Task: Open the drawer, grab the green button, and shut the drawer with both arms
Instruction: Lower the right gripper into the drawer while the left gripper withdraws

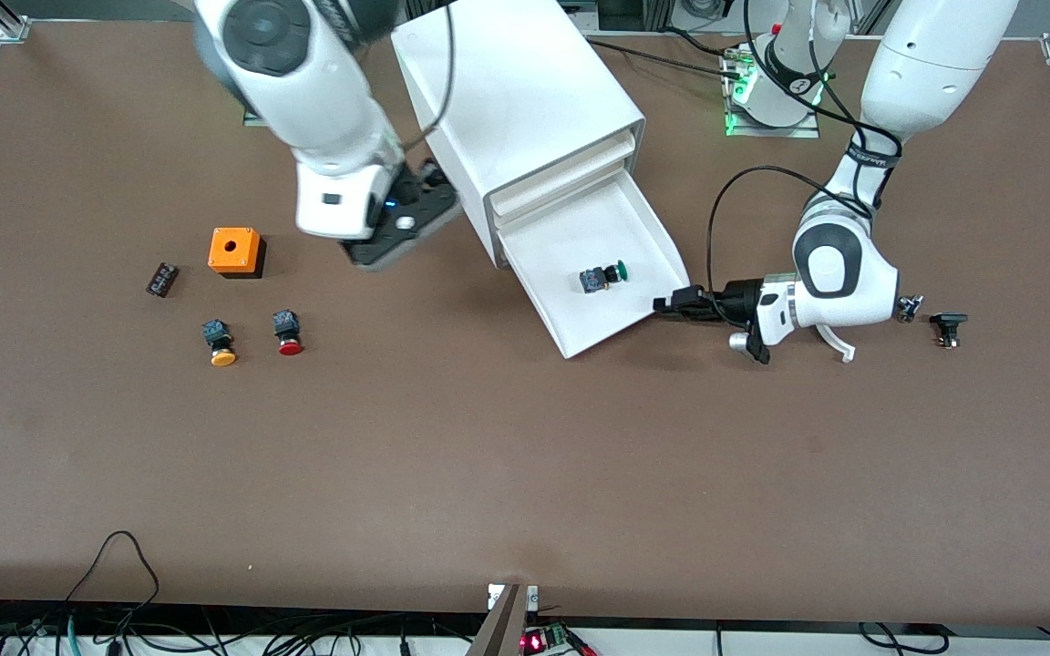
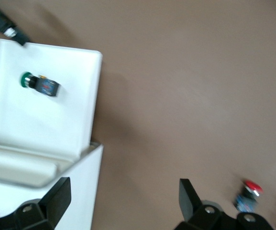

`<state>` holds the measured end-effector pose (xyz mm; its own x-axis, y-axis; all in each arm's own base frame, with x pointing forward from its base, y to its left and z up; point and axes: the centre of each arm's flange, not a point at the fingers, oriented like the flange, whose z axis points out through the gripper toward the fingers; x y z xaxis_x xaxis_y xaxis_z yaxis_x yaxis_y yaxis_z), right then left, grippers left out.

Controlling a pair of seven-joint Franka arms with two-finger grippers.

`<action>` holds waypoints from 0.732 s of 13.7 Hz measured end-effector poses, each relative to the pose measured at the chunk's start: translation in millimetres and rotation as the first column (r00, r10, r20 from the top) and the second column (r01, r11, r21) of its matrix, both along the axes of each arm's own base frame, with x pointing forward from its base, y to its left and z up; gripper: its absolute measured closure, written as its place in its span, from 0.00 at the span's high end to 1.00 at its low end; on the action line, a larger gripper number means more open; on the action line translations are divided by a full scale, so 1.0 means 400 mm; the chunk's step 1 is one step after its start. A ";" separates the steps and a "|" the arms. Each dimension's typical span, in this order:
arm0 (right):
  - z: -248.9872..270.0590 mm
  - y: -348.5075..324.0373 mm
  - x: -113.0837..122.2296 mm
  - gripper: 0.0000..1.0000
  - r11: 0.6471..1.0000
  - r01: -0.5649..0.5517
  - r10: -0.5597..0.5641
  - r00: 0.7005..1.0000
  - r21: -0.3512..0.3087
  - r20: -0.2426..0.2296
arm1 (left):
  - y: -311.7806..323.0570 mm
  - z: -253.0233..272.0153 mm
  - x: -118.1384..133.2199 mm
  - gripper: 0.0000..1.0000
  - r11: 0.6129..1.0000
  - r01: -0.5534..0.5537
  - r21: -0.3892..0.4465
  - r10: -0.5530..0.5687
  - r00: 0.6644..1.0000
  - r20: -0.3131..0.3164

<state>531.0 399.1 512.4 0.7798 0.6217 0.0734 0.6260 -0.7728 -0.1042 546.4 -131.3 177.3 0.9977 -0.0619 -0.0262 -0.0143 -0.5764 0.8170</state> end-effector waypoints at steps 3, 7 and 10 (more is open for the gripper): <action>-0.075 0.114 0.005 1.00 0.990 -0.137 0.136 0.991 0.041 0.011 | 0.069 0.155 0.075 0.81 0.987 -0.125 0.096 0.106 0.978 0.179; -0.194 0.304 -0.050 1.00 0.953 -0.287 0.284 0.958 0.097 0.039 | 0.150 0.360 0.093 1.00 0.972 -0.215 0.093 0.175 0.931 0.322; -0.275 0.410 -0.083 1.00 0.883 -0.451 0.441 0.892 0.128 0.097 | 0.233 0.463 0.075 1.00 0.963 -0.216 0.162 0.134 0.903 0.408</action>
<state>497.7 563.0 402.4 0.4131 0.8819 0.2271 0.9100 -0.3900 -0.1410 576.5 -38.2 362.6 0.9243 0.0806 0.3731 -0.1912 -0.7482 0.6353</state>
